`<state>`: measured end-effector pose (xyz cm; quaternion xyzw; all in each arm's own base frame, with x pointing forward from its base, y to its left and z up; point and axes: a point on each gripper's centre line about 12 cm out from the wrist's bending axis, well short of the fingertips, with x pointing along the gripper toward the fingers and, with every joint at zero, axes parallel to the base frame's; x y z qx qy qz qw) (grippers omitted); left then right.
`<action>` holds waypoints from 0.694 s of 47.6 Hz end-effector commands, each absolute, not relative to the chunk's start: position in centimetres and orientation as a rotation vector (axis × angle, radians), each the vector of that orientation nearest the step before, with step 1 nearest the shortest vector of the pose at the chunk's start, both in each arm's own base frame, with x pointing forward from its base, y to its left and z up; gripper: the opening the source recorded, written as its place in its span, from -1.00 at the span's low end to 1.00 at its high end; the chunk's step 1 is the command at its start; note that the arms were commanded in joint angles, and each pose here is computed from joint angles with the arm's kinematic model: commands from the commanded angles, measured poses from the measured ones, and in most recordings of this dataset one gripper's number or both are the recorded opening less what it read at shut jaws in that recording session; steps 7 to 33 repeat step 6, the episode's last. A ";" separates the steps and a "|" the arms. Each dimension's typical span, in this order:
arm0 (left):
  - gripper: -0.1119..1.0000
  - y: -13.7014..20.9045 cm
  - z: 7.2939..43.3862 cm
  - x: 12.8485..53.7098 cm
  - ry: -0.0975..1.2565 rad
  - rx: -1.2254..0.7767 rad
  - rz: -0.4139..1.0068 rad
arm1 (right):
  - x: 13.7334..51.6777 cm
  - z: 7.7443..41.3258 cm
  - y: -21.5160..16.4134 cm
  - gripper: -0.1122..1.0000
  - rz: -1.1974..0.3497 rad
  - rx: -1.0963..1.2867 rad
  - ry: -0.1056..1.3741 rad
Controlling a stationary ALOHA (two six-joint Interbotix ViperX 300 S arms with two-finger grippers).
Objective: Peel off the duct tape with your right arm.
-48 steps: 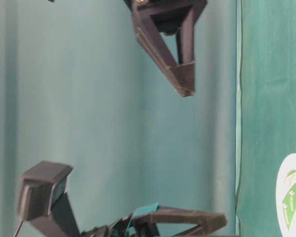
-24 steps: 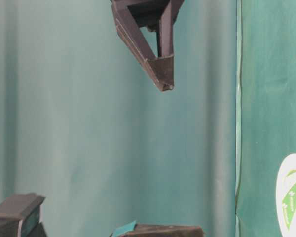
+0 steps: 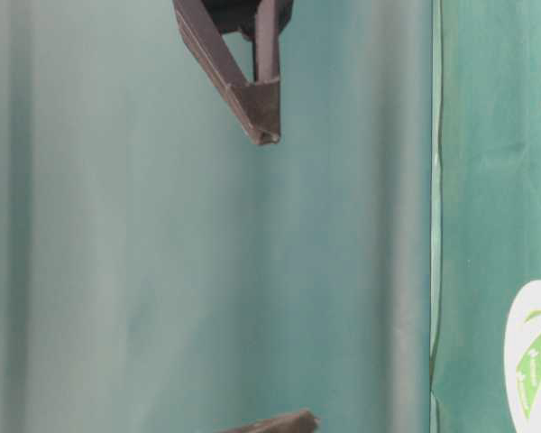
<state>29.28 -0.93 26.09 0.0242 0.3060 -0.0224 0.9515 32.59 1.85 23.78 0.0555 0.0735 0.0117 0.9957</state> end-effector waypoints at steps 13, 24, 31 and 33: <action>0.40 -0.8 27.5 28.3 0.446 0.041 -0.039 | 32.2 24.9 1.9 -0.97 0.029 0.112 0.112; 0.40 -0.8 27.5 28.3 0.446 0.041 -0.039 | 32.2 24.9 1.9 -0.97 0.029 0.112 0.112; 0.40 -0.8 27.5 28.3 0.446 0.041 -0.039 | 32.2 24.9 1.9 -0.97 0.029 0.112 0.112; 0.40 -0.8 27.5 28.3 0.446 0.041 -0.039 | 32.2 24.9 1.9 -0.97 0.029 0.112 0.112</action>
